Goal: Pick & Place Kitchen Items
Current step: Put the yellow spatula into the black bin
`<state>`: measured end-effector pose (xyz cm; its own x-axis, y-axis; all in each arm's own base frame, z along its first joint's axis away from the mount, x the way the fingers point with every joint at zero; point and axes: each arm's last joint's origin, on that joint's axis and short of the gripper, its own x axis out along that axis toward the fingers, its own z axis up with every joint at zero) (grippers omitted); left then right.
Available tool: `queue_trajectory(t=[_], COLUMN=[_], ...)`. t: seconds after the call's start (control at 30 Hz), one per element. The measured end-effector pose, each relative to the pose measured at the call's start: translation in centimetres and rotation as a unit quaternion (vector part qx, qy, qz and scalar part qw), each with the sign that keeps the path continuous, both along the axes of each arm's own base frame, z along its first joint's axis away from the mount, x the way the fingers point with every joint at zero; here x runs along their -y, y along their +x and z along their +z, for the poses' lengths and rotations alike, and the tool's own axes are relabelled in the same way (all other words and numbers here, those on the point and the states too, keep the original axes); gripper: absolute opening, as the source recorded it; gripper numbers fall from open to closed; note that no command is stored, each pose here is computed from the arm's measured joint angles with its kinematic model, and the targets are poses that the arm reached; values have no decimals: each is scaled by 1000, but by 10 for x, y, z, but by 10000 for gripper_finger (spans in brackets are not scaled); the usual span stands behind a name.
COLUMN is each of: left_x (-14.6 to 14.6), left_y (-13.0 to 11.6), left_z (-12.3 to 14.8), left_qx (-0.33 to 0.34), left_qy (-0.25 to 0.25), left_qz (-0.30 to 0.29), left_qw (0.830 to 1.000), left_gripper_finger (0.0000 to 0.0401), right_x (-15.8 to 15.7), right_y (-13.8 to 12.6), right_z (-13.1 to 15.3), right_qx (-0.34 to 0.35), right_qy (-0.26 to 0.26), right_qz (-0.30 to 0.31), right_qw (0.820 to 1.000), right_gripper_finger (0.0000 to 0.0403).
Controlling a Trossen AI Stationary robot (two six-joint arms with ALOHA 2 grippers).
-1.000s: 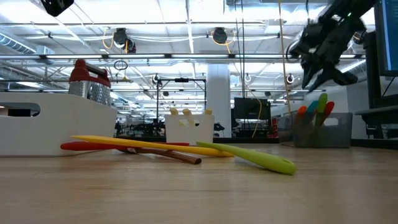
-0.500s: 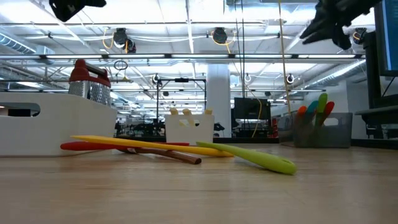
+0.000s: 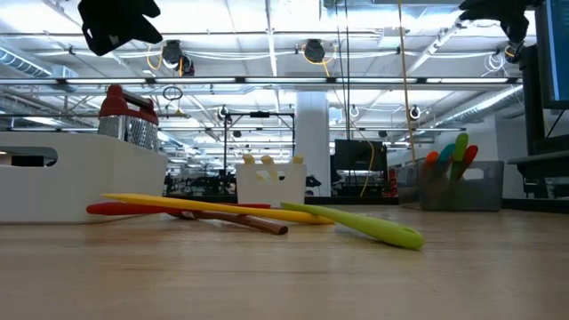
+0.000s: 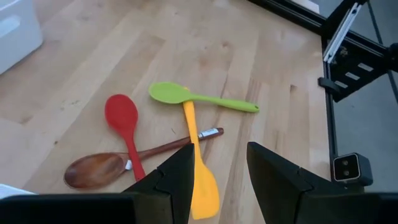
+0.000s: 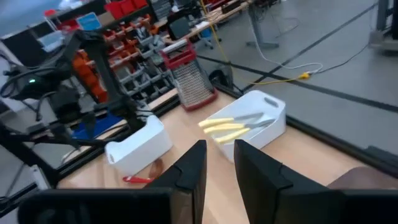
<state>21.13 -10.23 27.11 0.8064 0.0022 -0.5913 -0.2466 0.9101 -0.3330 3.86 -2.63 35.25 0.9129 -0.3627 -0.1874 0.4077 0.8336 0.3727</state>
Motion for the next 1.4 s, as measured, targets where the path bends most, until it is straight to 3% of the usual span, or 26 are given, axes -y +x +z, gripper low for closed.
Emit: queue_trajectory(t=[0.3,0.5,0.73,0.9,1.2,1.4], left_x=[-11,-13,-13,-8,1,5], left_y=[8,28,56,81,119,134], left_z=[8,21,20,14,-6,-33], left_qx=[7,-7,-135,-202,-230,-268], left_qy=[-8,4,31,60,107,94], left_qz=[24,13,5,-35,-104,-117], left_qw=[1000,1000,990,977,962,951], left_gripper_finger=[152,152,152,152,152,152], right_x=[-7,-2,4,10,13,13], right_y=[-5,-2,6,12,16,16], right_z=[-30,-51,-67,-76,-87,-87], right_qx=[10,8,37,58,59,59], right_qy=[3,10,12,24,46,47], right_qz=[0,-1,30,51,78,83], right_qw=[1000,1000,999,997,994,994], right_gripper_finger=[73,73,73,73,73,73])
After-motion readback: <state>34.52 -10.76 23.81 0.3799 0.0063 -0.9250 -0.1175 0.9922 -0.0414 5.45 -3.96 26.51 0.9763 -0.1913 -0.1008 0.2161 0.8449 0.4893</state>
